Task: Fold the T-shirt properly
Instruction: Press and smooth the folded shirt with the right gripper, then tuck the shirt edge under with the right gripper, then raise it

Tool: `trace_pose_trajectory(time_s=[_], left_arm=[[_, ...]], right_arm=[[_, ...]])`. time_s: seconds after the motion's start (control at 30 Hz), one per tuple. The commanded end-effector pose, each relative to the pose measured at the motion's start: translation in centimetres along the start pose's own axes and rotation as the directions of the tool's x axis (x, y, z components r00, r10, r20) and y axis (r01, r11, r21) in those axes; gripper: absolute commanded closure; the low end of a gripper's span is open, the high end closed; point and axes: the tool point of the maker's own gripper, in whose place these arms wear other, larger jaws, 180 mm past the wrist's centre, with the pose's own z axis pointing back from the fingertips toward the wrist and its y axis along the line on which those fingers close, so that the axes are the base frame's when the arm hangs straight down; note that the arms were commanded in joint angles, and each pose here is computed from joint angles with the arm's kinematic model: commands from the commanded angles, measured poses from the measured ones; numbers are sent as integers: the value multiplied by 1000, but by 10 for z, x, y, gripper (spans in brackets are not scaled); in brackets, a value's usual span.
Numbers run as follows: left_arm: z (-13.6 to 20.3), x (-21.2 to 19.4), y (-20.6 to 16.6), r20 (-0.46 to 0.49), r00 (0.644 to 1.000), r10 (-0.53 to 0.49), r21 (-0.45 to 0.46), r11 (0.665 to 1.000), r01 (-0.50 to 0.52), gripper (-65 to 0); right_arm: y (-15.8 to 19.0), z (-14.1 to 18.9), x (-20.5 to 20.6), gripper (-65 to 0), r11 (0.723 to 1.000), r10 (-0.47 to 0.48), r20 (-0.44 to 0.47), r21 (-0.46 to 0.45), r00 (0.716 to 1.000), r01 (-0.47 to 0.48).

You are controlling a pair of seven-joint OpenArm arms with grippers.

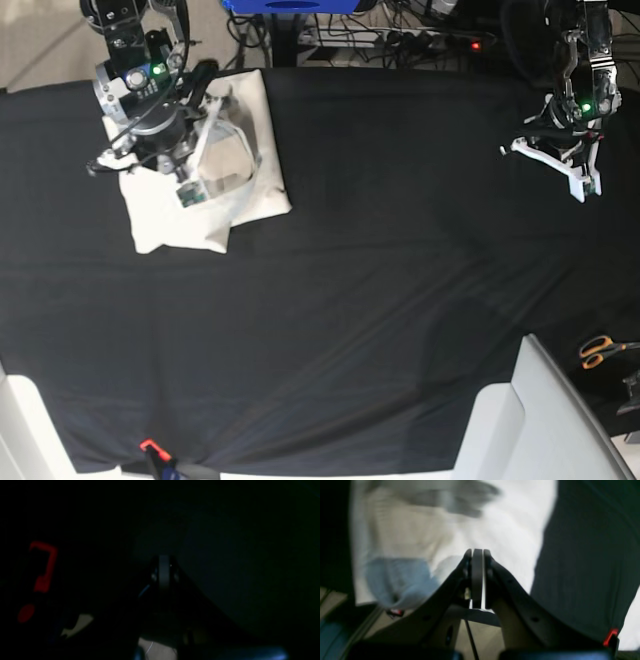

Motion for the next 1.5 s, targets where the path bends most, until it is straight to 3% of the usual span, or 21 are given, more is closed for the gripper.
trace_pose_trajectory(time_s=[0.0,0.13,0.33,0.57,0.77,0.83,0.93,1.03,1.17,1.27,1.37,1.43,1.47], left_arm=[[3,11,5,35,999,-10,15,1000,10,0],[3,11,6,33,999,-10,15,1000,10,0],[3,9,6,29,1000,-9,17,1000,9,0],[3,9,6,29,1000,-9,17,1000,9,0],[1,12,-11,29,999,-27,-22,999,27,0],[3,9,-36,28,997,-67,-79,995,69,0],[19,10,-94,64,990,-123,-219,966,134,0],[41,16,-167,51,994,-99,-436,893,111,0],[78,25,-261,-18,993,-118,-699,712,72,0],[114,32,-324,13,984,-178,-822,559,112,0],[147,35,-372,55,973,-225,-889,432,150,0],[158,34,-399,71,965,-254,-909,382,168,0],[157,33,-412,64,962,-266,-912,375,164,0]], right_arm=[[4,1,4,0,1000,9,16,14,1000,-9],[25,-7,-6,0,992,88,-18,95,996,-86],[39,-13,-16,0,987,99,-51,135,994,-91],[71,-5,-29,0,943,228,-45,260,973,-208],[74,2,-30,0,944,217,-45,264,975,-198],[63,7,-28,0,953,213,-53,234,976,-195],[17,9,-26,0,983,147,-96,125,984,-134],[-19,-1,-33,0,996,78,-139,45,987,-72],[-52,-12,-54,0,1000,-7,-204,-23,979,2],[-64,-19,-68,0,998,-49,-245,-45,968,39],[-70,-25,-77,0,996,-80,-240,-55,967,68],[-71,-28,-83,0,995,-96,-245,-56,965,84],[-71,-29,-86,0,994,-100,-251,-57,963,89]])
